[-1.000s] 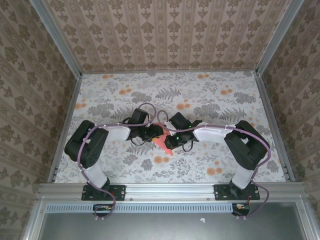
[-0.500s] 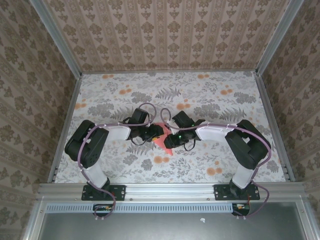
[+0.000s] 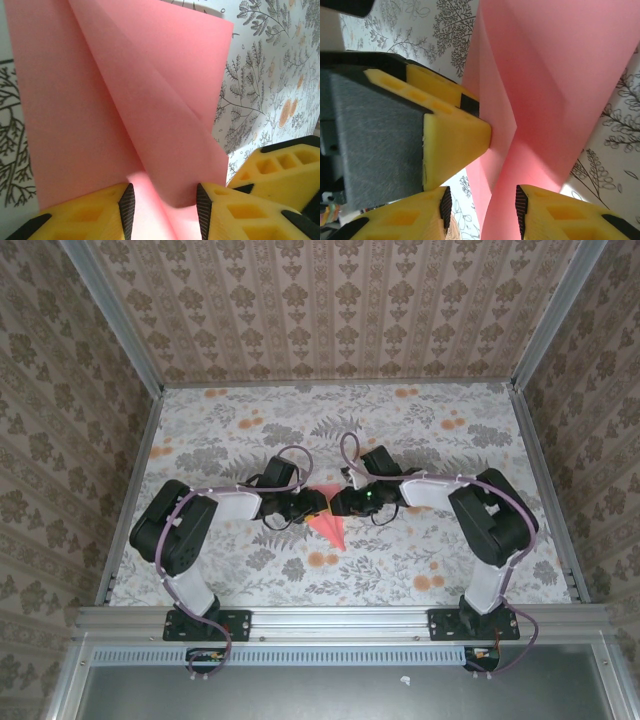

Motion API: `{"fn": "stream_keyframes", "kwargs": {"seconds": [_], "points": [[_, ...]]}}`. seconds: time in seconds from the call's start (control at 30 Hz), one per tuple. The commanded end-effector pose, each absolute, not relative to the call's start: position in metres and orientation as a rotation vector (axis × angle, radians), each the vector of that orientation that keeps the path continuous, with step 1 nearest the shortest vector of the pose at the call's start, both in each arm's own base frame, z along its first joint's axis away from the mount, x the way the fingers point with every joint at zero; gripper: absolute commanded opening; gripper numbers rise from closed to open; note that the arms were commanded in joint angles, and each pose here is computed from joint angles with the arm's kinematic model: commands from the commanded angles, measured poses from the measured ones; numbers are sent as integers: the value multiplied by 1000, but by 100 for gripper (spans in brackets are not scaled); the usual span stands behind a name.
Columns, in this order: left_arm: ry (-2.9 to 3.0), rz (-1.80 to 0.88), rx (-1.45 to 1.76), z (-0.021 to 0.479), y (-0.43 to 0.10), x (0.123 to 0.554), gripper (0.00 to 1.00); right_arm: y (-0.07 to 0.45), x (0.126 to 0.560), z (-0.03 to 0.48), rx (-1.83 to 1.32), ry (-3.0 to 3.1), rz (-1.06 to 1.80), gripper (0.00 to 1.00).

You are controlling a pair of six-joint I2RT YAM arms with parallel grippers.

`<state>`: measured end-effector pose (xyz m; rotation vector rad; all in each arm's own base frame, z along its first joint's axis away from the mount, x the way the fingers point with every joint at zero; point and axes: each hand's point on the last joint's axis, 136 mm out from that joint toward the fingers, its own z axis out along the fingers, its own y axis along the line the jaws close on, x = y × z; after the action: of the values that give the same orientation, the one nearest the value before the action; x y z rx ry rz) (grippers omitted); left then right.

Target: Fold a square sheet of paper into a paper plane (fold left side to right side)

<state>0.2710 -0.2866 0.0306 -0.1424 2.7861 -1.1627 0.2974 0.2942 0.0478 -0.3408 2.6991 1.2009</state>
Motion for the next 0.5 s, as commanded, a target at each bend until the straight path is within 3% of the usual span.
{"fn": "stream_keyframes", "kwargs": {"seconds": [0.0, 0.47], "points": [[2839, -1103, -172, 18, -281, 267, 41, 306, 306, 54, -303, 2687, 1281, 40], [2835, -1102, -174, 18, -281, 267, 41, 301, 299, 36, -269, 2756, 1252, 24]]}}
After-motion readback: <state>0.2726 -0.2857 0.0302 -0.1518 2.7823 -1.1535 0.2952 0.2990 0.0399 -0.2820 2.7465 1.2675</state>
